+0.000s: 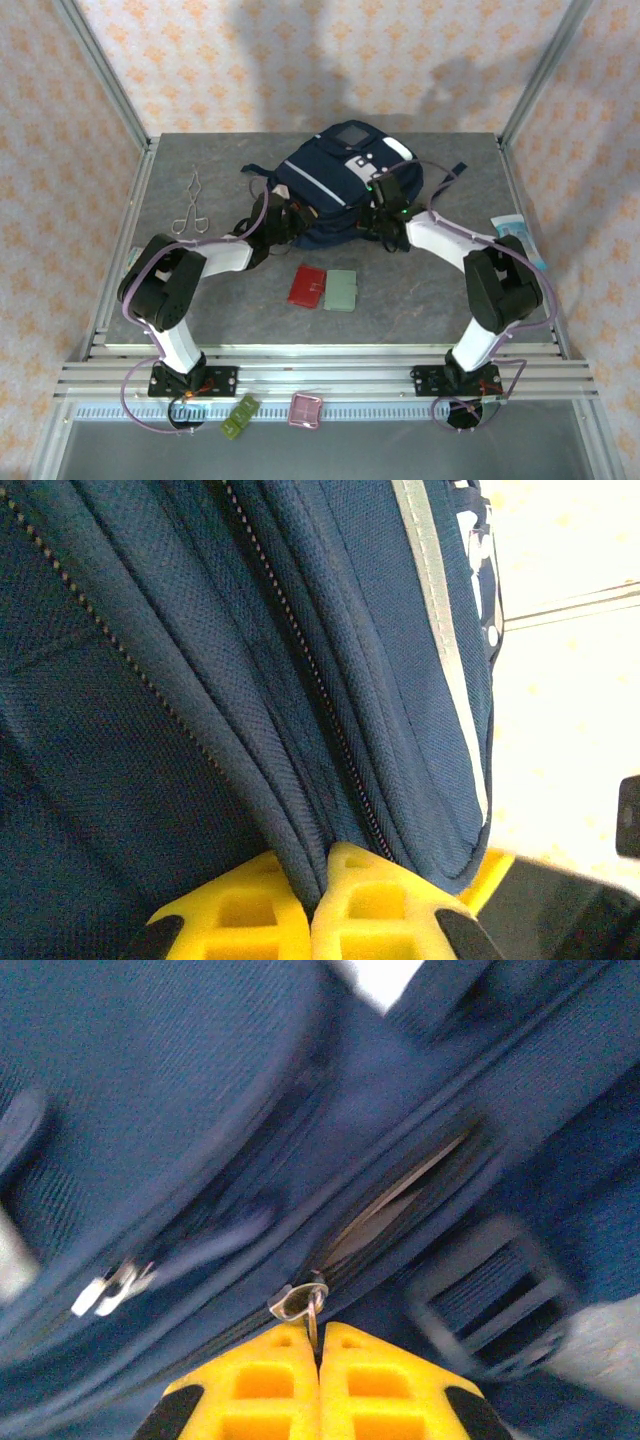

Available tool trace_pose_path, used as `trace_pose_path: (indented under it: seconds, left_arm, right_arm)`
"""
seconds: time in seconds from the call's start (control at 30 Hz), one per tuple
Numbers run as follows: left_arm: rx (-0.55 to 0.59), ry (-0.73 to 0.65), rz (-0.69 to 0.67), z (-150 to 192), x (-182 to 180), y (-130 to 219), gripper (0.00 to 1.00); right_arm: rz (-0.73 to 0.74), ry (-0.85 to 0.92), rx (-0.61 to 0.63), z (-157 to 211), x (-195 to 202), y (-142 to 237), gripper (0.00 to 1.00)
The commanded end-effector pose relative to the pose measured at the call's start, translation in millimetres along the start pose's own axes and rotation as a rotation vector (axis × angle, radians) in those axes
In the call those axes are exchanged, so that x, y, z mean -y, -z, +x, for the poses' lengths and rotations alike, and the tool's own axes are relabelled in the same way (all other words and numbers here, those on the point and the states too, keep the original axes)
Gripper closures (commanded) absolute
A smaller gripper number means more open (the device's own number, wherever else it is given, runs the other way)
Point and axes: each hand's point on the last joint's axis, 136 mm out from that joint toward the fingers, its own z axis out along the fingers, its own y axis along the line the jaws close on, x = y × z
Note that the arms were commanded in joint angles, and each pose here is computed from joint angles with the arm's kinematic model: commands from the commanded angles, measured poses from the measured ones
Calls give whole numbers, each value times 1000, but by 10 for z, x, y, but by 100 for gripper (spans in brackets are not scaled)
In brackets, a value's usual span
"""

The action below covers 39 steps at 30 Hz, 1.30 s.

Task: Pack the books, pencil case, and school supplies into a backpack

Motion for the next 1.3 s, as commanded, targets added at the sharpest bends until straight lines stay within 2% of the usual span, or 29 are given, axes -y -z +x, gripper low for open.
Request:
trace_pose_path:
  seconds: [0.0,0.2,0.37,0.57,0.73,0.9,0.93,1.0,1.07,1.17,1.27]
  left_arm:
    - [67,-44,27,-214,81,154,100]
    - [57,-53,17,-198,47,184,100]
    - [49,-70,2,-218,34,150,100]
    - [62,-136,-29,-421,73,60,100]
    - [76,-231,-28,-567,229,45,100]
    - [73,-310,-120,-615,77,51,100]
    - [71,-317,-133,-614,40,49,100]
    - [65,-329,-150,-594,-43,51,100]
    - [66,-332,-156,-583,-88,58,100]
    - [73,-334,-160,-587,-108,76,100]
    - [73,-342,-160,-596,-97,70,100]
  right_arm:
    - [228,-72,88,-350,599,0,100]
    - [271,-100,134,-612,724,-36,100]
    - [254,-105,120,-518,724,47,100]
    - [212,-129,115,-266,754,313,100]
    - [97,-147,97,9,621,443,100]
    - [-111,-124,44,188,226,501,100]
    - [-138,-126,42,179,173,524,95]
    - [-190,-133,56,99,61,601,77]
    - [-234,-141,75,-1,-46,683,64]
    - [-292,-162,66,-118,-186,707,61]
    - [-318,-201,8,-177,-268,558,60]
